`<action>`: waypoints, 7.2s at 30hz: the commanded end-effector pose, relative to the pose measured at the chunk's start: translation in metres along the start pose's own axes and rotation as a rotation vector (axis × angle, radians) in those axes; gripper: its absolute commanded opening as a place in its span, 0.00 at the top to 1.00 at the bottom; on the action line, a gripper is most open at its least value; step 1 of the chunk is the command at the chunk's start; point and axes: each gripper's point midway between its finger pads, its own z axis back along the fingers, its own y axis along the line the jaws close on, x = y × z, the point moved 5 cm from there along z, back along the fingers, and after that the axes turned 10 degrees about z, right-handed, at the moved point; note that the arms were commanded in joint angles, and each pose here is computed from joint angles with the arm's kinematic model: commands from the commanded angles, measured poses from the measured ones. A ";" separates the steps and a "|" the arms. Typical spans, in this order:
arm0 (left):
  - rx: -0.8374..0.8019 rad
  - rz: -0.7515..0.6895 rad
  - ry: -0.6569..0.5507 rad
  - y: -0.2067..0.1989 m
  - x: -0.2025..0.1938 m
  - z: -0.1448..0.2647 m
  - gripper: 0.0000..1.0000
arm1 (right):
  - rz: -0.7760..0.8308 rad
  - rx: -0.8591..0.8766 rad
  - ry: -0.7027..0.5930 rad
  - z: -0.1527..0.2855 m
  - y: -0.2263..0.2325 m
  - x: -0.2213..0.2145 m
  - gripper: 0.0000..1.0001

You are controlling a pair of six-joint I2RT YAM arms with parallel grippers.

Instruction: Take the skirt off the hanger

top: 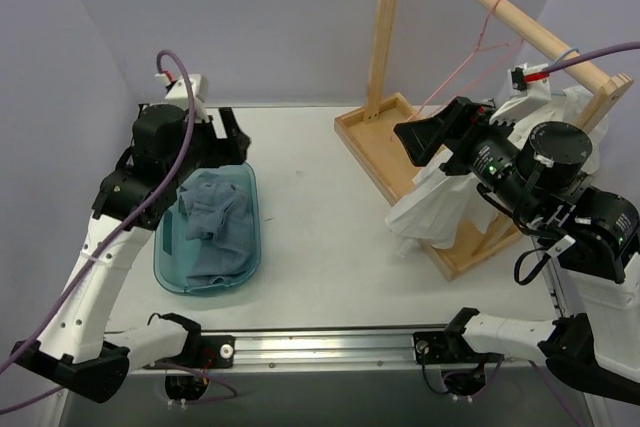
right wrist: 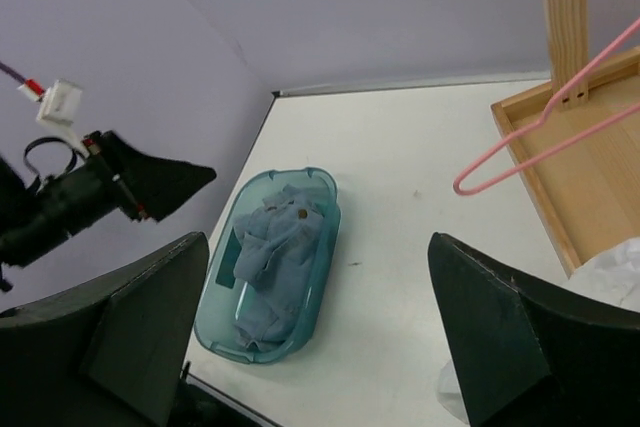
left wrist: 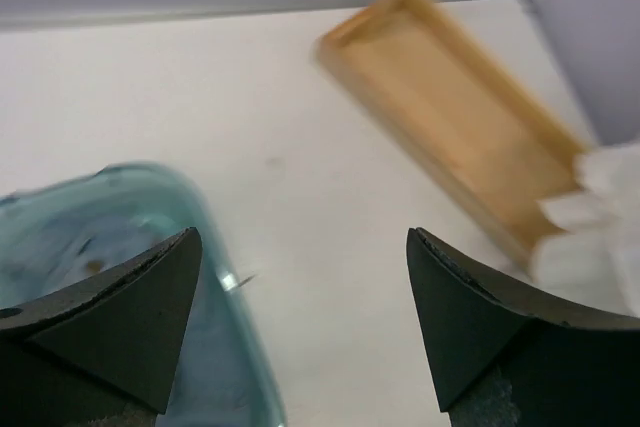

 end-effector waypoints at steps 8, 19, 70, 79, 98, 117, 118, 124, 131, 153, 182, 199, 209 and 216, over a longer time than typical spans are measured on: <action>-0.965 -0.333 -0.075 -0.224 -0.007 0.052 0.09 | -0.073 -0.183 -0.380 0.014 -0.015 0.086 0.13; -1.190 -0.491 -0.085 -0.291 -0.033 0.043 0.06 | -0.162 -0.262 -0.544 0.043 -0.035 0.099 0.18; -1.030 -0.324 -0.118 -0.391 -0.046 0.004 0.98 | -0.162 -0.269 -0.561 0.089 -0.049 0.105 0.18; -1.056 -0.333 -0.131 -0.371 -0.041 0.023 0.98 | -0.150 -0.281 -0.533 0.083 -0.049 0.099 0.18; -1.166 -0.340 -0.122 -0.353 -0.051 0.046 0.98 | 0.007 -0.337 -0.317 0.048 -0.053 0.057 0.16; -1.037 -0.328 0.115 -0.232 -0.086 0.095 0.98 | 0.170 -0.066 -0.019 -0.006 -0.015 0.001 0.18; -0.996 -0.325 0.146 -0.222 -0.091 0.094 0.98 | 0.159 -0.041 -0.012 -0.008 -0.011 -0.001 0.18; -0.789 -0.278 0.237 -0.177 -0.093 0.098 0.98 | 0.126 0.062 0.011 -0.022 0.008 -0.004 0.24; -0.724 -0.269 0.275 -0.154 -0.090 0.107 0.98 | 0.112 0.110 0.062 -0.047 0.019 -0.021 0.26; -0.810 -0.232 0.367 -0.145 -0.099 0.130 0.98 | 0.152 0.100 0.095 -0.087 0.018 -0.049 0.41; -0.911 -0.155 0.415 -0.168 -0.084 0.141 0.98 | 0.159 0.109 0.112 -0.076 0.008 -0.074 0.49; -0.921 -0.165 0.449 -0.165 -0.093 0.140 0.98 | 0.216 0.082 0.126 -0.084 0.004 -0.075 0.50; -0.927 -0.174 0.460 -0.165 -0.096 0.139 0.98 | 0.246 0.096 0.155 -0.092 0.006 -0.080 0.63; -0.928 -0.181 0.458 -0.162 -0.096 0.141 0.98 | 0.251 0.088 0.148 -0.093 0.005 -0.080 0.82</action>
